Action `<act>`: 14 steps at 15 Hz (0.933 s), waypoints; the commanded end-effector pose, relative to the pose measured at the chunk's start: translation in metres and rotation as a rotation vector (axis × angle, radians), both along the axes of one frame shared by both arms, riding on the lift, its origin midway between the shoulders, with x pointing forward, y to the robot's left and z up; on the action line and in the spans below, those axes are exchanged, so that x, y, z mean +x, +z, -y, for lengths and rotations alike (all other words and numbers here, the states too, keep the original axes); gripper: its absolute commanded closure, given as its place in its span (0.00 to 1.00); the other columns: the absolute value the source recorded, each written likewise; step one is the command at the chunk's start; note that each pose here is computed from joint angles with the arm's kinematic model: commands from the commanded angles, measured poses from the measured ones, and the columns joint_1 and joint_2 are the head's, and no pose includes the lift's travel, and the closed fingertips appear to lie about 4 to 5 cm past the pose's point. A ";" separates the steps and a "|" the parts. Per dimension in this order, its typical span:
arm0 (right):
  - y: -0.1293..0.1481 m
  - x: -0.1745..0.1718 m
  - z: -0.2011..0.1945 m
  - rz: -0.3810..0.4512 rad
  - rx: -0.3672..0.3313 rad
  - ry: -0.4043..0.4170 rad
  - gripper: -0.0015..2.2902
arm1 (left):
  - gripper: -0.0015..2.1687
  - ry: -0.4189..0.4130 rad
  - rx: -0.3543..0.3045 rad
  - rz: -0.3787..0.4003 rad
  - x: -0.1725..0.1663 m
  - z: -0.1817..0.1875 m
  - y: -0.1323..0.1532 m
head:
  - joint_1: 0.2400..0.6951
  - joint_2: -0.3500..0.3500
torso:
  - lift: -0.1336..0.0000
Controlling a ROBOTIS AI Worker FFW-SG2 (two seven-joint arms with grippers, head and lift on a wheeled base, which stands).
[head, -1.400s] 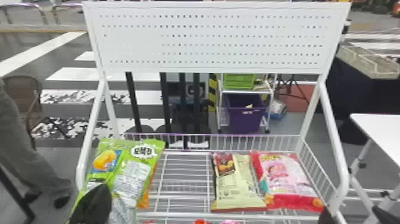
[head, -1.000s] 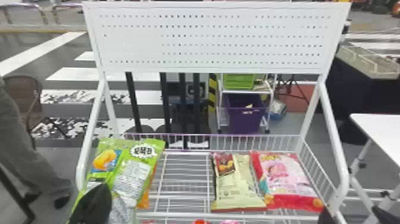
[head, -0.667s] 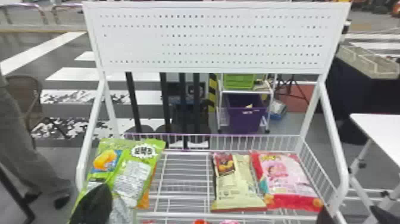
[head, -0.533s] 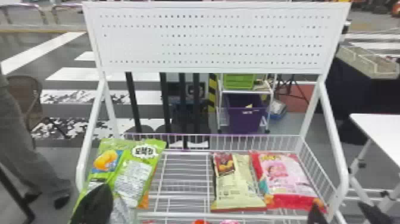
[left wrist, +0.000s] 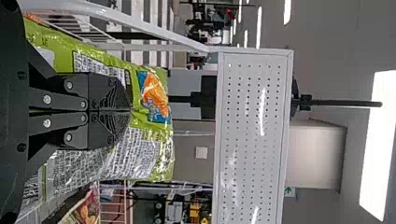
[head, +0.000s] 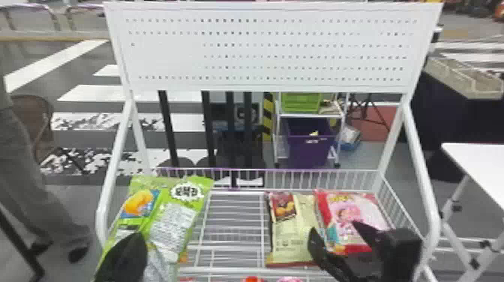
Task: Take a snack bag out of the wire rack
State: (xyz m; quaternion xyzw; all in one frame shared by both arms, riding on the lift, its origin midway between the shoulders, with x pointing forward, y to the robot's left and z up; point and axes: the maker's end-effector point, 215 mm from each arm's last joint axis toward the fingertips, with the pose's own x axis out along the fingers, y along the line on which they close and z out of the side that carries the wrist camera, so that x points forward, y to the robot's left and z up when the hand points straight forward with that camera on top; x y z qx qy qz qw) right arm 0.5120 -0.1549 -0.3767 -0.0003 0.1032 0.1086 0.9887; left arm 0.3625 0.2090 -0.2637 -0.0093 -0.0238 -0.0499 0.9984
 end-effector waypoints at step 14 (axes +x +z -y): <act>-0.072 0.064 -0.071 -0.283 -0.053 0.175 0.96 | 0.87 0.004 0.004 -0.007 0.005 -0.003 -0.007 | 0.57 0.50 | 1.00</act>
